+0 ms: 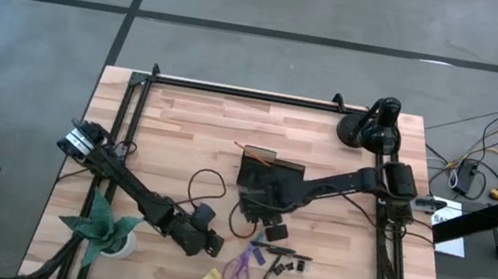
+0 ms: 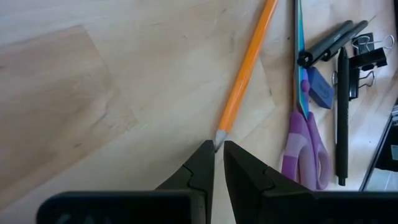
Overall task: Pick and place office supplies into organizer
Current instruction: Put the yellow pencil into the black desk organizer
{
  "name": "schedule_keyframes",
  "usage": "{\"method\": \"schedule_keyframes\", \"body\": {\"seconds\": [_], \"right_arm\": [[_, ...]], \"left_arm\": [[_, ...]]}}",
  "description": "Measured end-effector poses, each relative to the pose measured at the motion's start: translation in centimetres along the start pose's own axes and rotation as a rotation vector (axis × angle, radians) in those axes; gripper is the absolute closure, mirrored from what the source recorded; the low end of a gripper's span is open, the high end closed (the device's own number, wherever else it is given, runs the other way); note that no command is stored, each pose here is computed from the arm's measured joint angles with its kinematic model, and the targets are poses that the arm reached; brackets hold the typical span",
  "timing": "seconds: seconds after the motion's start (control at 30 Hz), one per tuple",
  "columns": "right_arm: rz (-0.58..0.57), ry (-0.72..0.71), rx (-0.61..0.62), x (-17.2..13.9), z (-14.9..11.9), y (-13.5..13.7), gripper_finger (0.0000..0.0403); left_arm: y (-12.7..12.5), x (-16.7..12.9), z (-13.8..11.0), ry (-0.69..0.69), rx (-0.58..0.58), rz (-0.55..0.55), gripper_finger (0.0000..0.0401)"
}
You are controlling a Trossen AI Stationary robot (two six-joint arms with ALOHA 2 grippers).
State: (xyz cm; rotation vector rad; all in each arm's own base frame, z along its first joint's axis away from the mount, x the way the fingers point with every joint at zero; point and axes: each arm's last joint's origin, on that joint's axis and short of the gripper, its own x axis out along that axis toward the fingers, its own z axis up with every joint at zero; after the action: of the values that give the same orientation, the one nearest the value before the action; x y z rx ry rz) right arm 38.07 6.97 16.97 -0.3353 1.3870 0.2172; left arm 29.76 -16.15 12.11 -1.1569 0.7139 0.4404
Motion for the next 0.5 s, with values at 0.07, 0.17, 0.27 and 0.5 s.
{"method": "schedule_keyframes", "body": {"seconds": [0.07, 0.17, 0.27, 0.5], "right_arm": [[0.0, -0.01, -0.004, -0.14, 0.1, 0.18, 0.0257], [-0.001, -0.009, 0.017, -0.15, 0.09, 0.2, 0.0258], [-0.004, -0.01, 0.036, -0.16, 0.09, 0.2, 0.0259], [-0.004, -0.016, 0.044, -0.17, 0.16, 0.23, 0.0258]], "left_arm": [[0.08, 0.17, -0.02, -0.001, 0.0, 0.004, 0.0377], [0.14, 0.26, -0.02, -0.002, -0.001, 0.006, 0.0377], [0.13, 0.27, 0.07, 0.0, -0.003, 0.007, 0.0377], [-0.35, -0.64, 0.42, -0.005, 0.0, -0.01, 0.0377]]}}
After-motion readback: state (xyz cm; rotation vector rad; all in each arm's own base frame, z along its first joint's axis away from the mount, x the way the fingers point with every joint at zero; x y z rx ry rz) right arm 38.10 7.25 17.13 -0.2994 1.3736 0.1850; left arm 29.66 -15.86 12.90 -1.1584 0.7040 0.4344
